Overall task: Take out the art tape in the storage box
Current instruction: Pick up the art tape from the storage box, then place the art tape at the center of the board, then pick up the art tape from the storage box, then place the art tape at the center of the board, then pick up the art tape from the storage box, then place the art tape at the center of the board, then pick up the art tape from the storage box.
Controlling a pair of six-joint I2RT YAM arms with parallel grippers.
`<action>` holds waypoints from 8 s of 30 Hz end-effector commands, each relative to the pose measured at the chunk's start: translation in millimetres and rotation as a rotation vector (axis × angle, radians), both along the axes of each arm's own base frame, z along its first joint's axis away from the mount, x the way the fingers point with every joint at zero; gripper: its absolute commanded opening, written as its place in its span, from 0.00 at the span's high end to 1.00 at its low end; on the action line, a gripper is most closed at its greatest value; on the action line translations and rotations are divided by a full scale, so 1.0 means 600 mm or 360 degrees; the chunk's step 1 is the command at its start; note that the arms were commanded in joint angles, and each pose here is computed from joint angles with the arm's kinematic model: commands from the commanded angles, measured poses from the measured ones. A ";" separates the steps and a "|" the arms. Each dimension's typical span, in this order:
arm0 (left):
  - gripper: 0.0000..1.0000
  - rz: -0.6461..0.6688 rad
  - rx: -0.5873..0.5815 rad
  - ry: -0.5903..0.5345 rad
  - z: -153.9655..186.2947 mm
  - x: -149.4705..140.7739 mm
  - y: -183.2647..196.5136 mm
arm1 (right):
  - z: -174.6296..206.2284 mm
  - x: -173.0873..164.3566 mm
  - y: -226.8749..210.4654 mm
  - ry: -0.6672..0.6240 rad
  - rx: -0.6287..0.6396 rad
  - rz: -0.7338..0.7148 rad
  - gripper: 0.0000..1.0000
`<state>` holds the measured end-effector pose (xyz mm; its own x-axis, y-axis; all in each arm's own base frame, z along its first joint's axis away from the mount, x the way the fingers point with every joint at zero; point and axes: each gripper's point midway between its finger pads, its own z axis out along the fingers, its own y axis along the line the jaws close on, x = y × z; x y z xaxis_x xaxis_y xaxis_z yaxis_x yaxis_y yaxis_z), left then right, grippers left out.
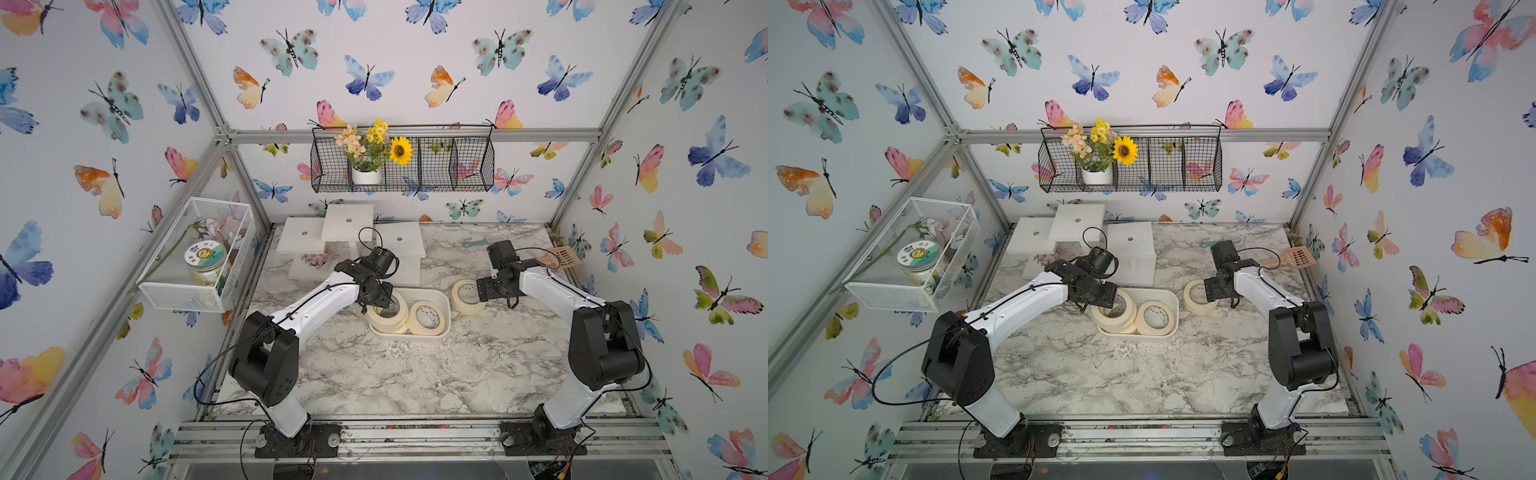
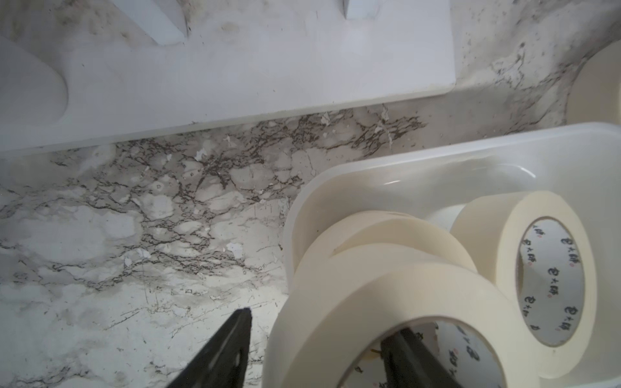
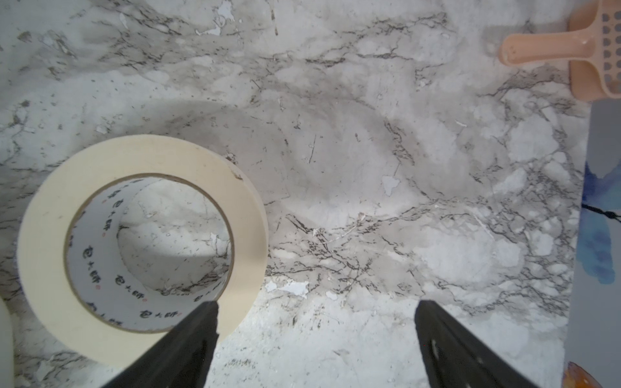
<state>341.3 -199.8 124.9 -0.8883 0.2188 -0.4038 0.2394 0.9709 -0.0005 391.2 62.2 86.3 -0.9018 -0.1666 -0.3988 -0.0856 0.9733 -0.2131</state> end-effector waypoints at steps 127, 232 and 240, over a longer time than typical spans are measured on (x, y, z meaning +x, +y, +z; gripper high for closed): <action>0.21 0.0207 -0.0201 -0.0339 -0.039 0.036 -0.013 | -0.065 0.067 -0.011 0.0192 0.0282 -0.0118 0.89; 0.21 0.1143 -0.0295 -0.0500 0.005 -0.045 0.345 | 0.057 -0.137 0.469 0.0109 0.0607 0.1012 0.26; 0.12 0.1032 -0.0435 -0.0770 0.126 -0.040 0.324 | -0.016 -0.126 0.483 0.0231 0.0540 0.0992 0.27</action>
